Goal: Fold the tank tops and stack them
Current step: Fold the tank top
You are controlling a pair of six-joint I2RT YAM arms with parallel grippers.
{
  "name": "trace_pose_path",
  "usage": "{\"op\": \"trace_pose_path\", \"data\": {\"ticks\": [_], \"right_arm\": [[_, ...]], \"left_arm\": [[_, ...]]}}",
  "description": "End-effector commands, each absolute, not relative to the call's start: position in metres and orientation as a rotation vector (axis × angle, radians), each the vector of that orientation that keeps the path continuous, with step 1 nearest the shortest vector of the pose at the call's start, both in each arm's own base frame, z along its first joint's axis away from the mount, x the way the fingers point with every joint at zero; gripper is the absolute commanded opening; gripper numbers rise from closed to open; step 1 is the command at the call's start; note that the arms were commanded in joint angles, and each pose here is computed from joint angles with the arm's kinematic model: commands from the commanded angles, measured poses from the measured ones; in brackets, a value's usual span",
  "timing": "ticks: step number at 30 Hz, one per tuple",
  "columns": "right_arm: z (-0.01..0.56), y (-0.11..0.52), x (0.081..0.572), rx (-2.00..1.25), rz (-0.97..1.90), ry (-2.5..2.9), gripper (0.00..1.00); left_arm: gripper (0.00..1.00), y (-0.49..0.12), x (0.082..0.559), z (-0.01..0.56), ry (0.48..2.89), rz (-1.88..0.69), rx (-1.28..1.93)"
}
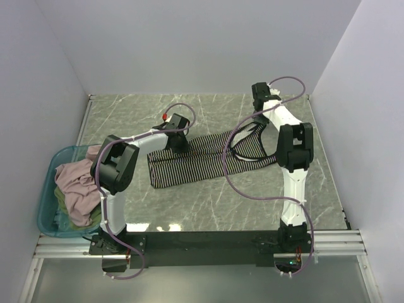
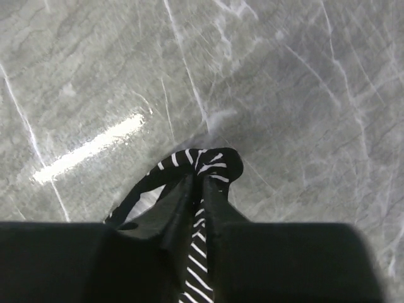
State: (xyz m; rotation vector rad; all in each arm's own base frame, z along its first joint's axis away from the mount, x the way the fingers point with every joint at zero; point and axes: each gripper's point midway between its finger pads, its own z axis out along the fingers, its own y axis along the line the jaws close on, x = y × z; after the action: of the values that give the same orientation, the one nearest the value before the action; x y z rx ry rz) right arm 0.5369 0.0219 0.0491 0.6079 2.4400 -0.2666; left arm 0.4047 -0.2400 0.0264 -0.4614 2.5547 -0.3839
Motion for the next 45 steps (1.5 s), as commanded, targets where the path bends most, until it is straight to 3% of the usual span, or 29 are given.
{"op": "trace_pose_path", "data": {"ticks": [1, 5, 17, 24, 45], "right_arm": [[0.08, 0.016, 0.545, 0.649, -0.245, 2.35, 0.11], [0.094, 0.018, 0.541, 0.66, -0.188, 2.285, 0.0], [0.142, 0.014, 0.517, 0.729, 0.16, 2.036, 0.0], [0.119, 0.002, 0.511, 0.804, 0.339, 2.05, 0.0], [0.045, -0.007, 0.486, 0.959, 0.342, 2.24, 0.0]], "left_arm": [[0.13, -0.247, 0.404, 0.046, 2.532, -0.432, -0.427], [0.14, -0.246, 0.402, 0.045, 2.534, -0.429, -0.43], [0.11, -0.237, 0.396, 0.037, 2.548, -0.424, -0.481], [0.01, -0.229, 0.392, 0.032, 2.552, -0.412, -0.527], [0.01, -0.22, 0.379, 0.033, 2.553, -0.415, -0.538]]}}
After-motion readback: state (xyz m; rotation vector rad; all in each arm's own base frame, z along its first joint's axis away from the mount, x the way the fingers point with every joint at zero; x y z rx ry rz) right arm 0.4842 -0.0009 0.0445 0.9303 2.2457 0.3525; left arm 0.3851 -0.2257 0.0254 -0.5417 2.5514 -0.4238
